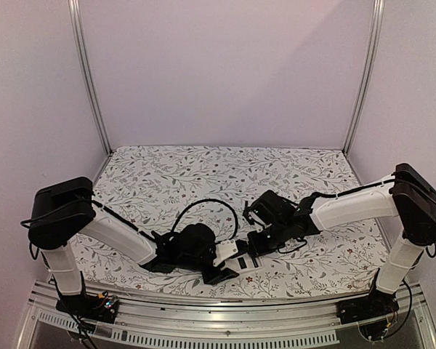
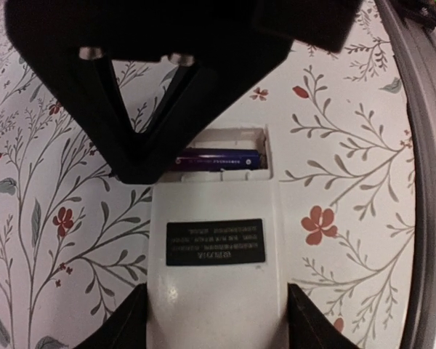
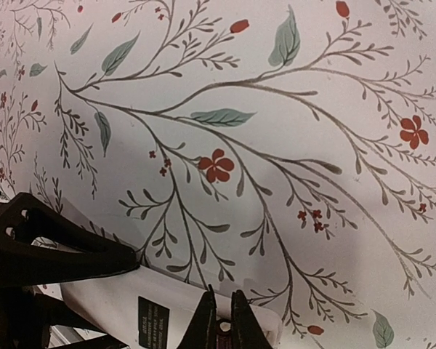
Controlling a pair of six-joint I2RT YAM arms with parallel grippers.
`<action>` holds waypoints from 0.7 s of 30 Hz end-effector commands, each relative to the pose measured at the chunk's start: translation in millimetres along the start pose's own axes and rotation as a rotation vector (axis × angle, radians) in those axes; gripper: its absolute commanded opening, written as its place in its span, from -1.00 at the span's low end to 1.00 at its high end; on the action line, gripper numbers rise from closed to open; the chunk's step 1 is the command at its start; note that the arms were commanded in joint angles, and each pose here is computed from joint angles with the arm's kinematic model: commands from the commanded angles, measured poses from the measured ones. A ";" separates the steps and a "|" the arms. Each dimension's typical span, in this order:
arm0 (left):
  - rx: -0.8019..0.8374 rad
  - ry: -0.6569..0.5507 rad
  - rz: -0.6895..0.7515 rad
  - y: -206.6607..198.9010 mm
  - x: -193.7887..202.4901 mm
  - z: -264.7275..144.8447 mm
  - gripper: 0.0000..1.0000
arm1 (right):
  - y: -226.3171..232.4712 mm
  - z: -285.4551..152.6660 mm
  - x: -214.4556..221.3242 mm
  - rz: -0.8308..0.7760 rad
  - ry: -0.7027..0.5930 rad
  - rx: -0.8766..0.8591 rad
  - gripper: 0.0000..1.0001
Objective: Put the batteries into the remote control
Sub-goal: Load the battery into the battery compartment.
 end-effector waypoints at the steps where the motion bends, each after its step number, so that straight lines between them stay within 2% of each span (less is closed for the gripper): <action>1: 0.078 0.269 0.021 -26.1 72.6 3.0 -0.02 | -14.8 3.5 37.6 0.018 0.129 0.048 -0.85; 8: 0.080 0.270 0.018 -26.1 72.7 3.4 -0.02 | -15.3 -4.2 31.2 0.053 0.089 0.072 -0.83; 21: 0.088 0.267 0.020 -27.1 72.5 3.5 -0.02 | -1.7 -18.6 12.7 0.037 0.031 0.075 -0.62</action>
Point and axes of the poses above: each gripper's point midway between its finger pads, its own z axis out along the fingers, its own y axis along the line the jaws close on, x = y × z, the point moved 4 cm from there along -z, back along the fingers, and after that the axes turned 14 degrees about z, right-handed, at the moved point
